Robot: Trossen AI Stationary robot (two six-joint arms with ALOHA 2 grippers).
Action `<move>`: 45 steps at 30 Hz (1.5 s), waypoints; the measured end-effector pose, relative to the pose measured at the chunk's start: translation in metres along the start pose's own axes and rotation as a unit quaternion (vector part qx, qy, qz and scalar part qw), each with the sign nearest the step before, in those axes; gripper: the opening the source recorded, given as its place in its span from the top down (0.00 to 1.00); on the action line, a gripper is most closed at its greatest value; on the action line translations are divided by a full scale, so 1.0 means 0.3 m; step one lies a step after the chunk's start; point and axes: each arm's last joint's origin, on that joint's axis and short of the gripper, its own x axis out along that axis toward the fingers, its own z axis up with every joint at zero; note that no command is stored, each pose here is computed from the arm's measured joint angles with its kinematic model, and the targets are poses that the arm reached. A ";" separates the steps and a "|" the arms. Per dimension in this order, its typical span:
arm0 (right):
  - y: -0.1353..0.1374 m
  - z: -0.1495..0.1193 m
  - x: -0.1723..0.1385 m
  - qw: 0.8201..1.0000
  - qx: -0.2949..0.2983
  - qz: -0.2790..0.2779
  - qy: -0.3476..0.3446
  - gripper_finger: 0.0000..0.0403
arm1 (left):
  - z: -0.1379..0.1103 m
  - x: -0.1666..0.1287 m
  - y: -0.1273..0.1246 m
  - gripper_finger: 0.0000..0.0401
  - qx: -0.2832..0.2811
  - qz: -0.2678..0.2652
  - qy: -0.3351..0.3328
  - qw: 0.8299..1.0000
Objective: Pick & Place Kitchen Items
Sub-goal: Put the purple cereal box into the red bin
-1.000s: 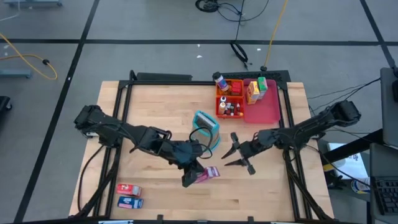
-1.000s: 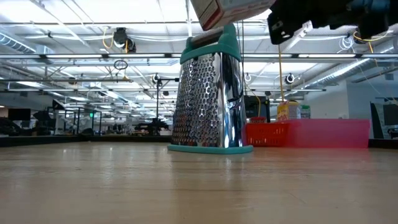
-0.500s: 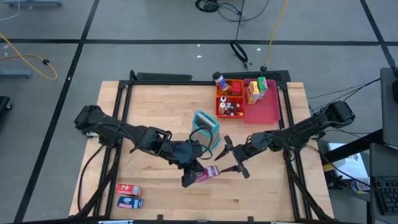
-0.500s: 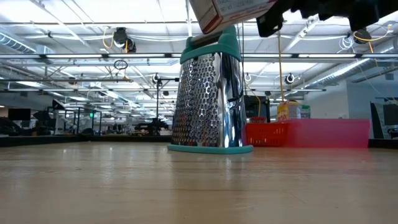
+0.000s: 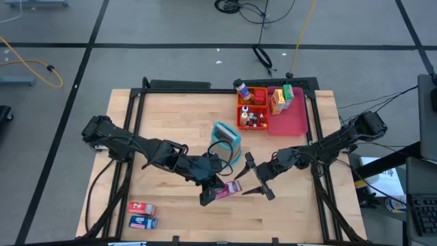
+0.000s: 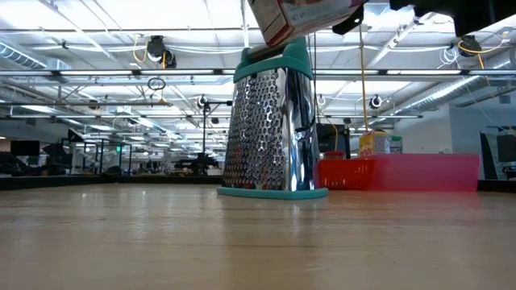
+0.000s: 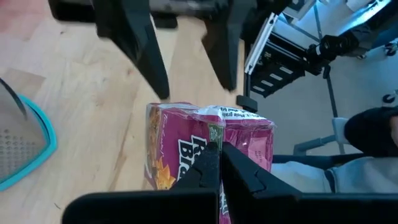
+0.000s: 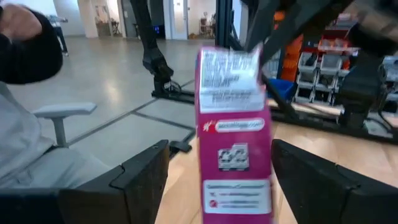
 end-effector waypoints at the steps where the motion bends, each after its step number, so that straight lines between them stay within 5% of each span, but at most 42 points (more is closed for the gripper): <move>1: -0.004 -0.001 0.008 1.000 0.000 -0.001 0.002 0.32 | 0.001 0.000 0.001 1.00 0.000 0.001 -0.001 1.000; 13: -0.023 -0.007 0.107 1.000 -0.007 -0.002 0.013 0.32 | -0.002 0.001 0.003 1.00 0.005 0.005 0.002 1.000; 22: -0.011 0.042 0.085 0.999 -0.048 -0.011 -0.009 0.31 | -0.014 0.000 -0.010 1.00 0.006 0.004 0.007 1.000; 45: -0.017 -0.017 0.150 0.999 -0.047 -0.020 -0.009 0.31 | 0.001 0.000 0.001 1.00 0.015 0.011 -0.008 1.000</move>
